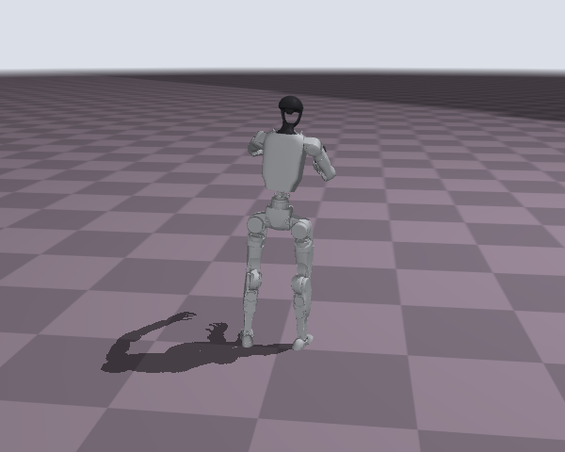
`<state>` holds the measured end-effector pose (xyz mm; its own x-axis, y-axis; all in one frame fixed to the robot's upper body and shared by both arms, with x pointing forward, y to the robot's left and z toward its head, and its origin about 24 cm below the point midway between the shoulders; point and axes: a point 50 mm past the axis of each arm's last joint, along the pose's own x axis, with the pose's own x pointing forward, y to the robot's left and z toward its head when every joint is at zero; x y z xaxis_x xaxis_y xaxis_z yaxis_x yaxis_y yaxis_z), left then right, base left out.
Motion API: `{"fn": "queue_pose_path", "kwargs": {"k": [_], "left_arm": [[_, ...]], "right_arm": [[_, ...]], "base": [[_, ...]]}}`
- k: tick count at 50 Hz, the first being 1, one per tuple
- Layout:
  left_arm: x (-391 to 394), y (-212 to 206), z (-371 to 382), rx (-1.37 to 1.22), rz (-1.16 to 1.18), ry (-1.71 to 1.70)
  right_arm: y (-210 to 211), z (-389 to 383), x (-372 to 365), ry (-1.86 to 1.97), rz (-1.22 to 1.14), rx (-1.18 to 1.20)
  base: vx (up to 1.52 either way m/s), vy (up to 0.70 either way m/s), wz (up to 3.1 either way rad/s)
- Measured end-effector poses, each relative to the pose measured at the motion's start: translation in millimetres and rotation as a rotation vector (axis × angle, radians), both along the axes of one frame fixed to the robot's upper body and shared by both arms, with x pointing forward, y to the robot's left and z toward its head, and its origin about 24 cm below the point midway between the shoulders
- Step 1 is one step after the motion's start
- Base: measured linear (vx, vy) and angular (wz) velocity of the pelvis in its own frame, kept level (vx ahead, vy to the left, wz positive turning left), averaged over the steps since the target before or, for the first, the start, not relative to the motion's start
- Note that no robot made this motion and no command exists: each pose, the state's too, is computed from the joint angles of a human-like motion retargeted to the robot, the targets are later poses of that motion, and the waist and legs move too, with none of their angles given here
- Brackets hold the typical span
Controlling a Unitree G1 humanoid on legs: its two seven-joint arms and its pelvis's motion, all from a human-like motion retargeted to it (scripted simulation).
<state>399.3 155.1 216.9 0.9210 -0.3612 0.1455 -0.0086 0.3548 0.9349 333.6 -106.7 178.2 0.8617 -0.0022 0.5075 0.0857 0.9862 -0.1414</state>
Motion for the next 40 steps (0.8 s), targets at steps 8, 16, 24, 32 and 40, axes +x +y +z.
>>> {"fn": "queue_pose_path", "kwargs": {"k": [8, 16, 24, 32, 40], "left_arm": [[-9.9, -0.3, 17.2, 0.022, -0.052, -0.085], [-5.6, -8.9, 9.3, 0.021, -0.057, -0.037], [6.3, -19.3, 0.2, 0.052, -0.032, 0.012], [6.2, -7.0, 10.5, -0.066, 0.023, -0.029], [-8.1, 7.8, 15.0, -0.028, -0.018, -0.075]], "right_arm": [[-47.6, -73.6, -76.3, 0.227, 0.065, 0.061], [-8.5, -2.4, -6.3, 0.005, 0.019, 0.058], [6.2, 58.8, 73.3, 0.109, -0.214, 0.051], [0.8, 21.6, 21.2, -0.010, -0.061, -0.015], [-38.8, -33.1, -61.8, 0.060, 0.101, 0.003]], "base": [[0.02, -0.01, 0.18], [-0.02, -0.01, -0.26], [-0.02, -0.01, -0.21], [0.03, 0.01, 0.51], [0.03, 0.00, 0.40]]}}
